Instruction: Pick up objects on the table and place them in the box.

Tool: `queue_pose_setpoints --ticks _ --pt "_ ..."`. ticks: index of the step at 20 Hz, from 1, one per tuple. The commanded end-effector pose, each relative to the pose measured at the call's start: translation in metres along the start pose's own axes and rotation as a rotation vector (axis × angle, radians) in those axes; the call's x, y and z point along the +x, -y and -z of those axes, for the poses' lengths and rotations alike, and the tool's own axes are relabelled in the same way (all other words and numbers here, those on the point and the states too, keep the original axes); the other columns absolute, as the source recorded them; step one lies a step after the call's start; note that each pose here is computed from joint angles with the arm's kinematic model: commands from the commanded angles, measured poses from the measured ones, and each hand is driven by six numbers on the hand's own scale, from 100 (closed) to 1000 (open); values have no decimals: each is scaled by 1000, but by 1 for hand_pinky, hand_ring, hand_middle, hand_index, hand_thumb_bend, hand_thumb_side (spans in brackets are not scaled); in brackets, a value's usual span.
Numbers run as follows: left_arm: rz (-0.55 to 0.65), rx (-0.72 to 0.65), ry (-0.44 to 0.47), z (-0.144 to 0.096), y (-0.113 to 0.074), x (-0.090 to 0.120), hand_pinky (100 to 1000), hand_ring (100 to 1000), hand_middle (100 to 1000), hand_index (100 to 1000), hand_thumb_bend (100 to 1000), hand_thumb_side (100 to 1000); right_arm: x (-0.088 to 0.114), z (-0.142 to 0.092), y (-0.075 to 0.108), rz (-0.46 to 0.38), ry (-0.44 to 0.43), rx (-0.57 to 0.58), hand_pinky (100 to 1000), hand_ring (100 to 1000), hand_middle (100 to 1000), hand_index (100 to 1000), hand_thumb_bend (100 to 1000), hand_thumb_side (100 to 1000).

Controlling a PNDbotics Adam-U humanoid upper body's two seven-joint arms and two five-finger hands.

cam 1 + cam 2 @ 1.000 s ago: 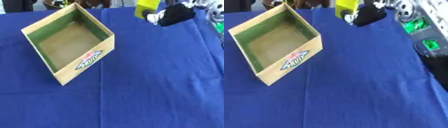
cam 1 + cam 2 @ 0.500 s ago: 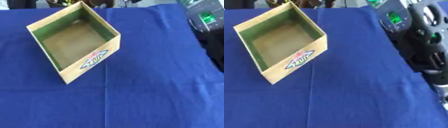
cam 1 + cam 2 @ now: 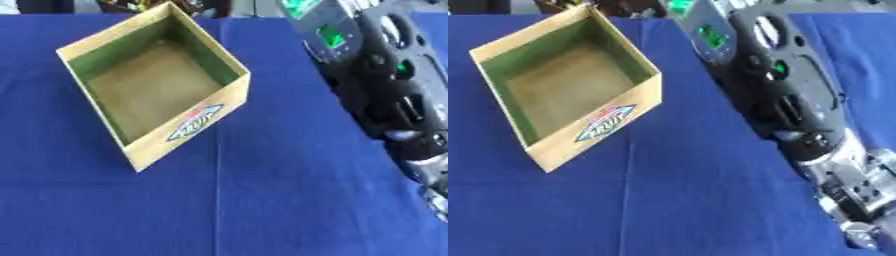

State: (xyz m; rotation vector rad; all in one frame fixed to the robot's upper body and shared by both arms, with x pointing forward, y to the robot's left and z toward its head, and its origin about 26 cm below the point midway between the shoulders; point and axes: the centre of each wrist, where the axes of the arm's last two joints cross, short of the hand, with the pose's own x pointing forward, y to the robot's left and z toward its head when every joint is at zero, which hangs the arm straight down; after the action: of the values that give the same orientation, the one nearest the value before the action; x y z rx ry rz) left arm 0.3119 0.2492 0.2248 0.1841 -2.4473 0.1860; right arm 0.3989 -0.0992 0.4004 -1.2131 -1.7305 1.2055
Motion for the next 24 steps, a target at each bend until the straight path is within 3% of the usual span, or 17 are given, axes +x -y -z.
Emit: queue_pose_setpoints --ticks 1,8,15,20,24 --pt "-8 -6 35 5 0 8 695 722 712 859 100 936 9 10 -2 -7 -12 -46 512 455 336 361 100 432" --pt "-23 8 33 4 2 7 695 722 712 859 100 933 27 22 -43 -42 -48 -73 507 457 336 360 100 436" --pt "-34 12 39 6 4 8 695 722 711 852 100 930 21 33 -86 -121 -77 -46 511 463 336 362 100 439" --pt "-39 10 42 6 5 9 695 722 711 851 100 930 17 38 -103 -142 -50 74 513 479 343 372 100 417" --pt "-43 5 44 7 6 9 695 722 711 851 100 929 17 40 -106 -144 -32 155 524 493 350 378 100 408"
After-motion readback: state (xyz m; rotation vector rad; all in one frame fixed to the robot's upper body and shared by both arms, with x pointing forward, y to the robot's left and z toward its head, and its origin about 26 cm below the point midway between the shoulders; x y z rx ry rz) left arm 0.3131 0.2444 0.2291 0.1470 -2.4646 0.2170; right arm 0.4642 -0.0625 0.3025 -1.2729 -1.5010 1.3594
